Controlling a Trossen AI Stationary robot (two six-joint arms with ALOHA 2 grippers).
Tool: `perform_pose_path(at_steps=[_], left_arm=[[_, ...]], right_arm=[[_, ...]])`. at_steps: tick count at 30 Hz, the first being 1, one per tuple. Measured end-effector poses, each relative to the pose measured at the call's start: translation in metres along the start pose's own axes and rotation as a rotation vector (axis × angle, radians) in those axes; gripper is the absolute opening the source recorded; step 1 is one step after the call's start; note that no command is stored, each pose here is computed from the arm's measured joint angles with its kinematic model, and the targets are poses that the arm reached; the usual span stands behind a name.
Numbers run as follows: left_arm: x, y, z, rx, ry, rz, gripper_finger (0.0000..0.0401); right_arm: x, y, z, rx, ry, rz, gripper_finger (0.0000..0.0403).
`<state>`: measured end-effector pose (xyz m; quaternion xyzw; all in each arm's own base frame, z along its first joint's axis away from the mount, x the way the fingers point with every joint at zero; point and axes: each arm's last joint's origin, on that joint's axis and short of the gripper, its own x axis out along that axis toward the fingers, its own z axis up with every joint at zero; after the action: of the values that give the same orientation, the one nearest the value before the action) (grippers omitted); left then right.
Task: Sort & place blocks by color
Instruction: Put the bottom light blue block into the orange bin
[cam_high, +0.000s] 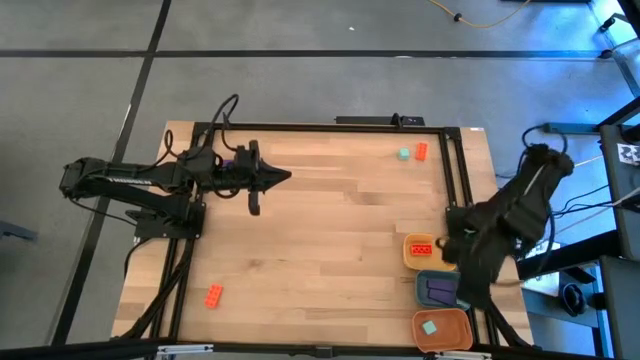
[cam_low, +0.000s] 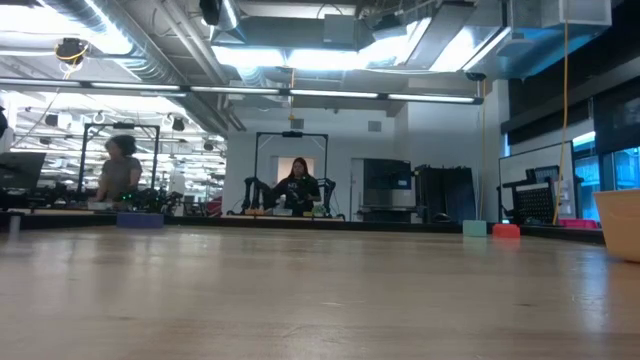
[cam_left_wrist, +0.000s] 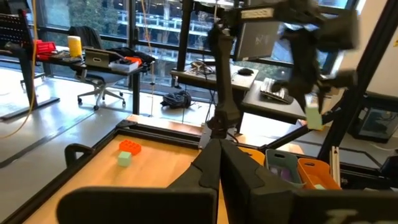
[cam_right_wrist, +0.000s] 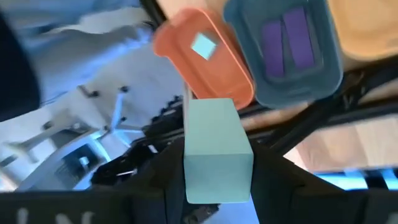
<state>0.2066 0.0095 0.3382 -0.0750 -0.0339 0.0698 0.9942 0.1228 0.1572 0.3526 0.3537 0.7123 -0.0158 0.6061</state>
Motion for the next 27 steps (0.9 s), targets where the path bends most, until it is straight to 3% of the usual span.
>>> perform_pose_path(at_steps=[5,14,20,27], left_arm=[[-0.002,0.004,0.003,0.0,-0.016,0.016,0.0],[-0.008,0.008,0.01,-0.005,-0.05,0.015,0.0],[-0.012,0.007,0.014,-0.006,-0.073,0.01,0.0],[-0.017,0.008,0.016,-0.007,-0.081,0.035,0.0]], right_arm=[[0.046,0.024,-0.01,0.024,-0.018,-0.119,0.014],[0.127,0.057,-0.011,-0.288,-0.075,-0.222,0.0142],[0.17,0.056,-0.02,-0.487,-0.049,-0.362,0.0143],[0.206,0.051,-0.024,-0.51,-0.04,-0.479,0.0144]])
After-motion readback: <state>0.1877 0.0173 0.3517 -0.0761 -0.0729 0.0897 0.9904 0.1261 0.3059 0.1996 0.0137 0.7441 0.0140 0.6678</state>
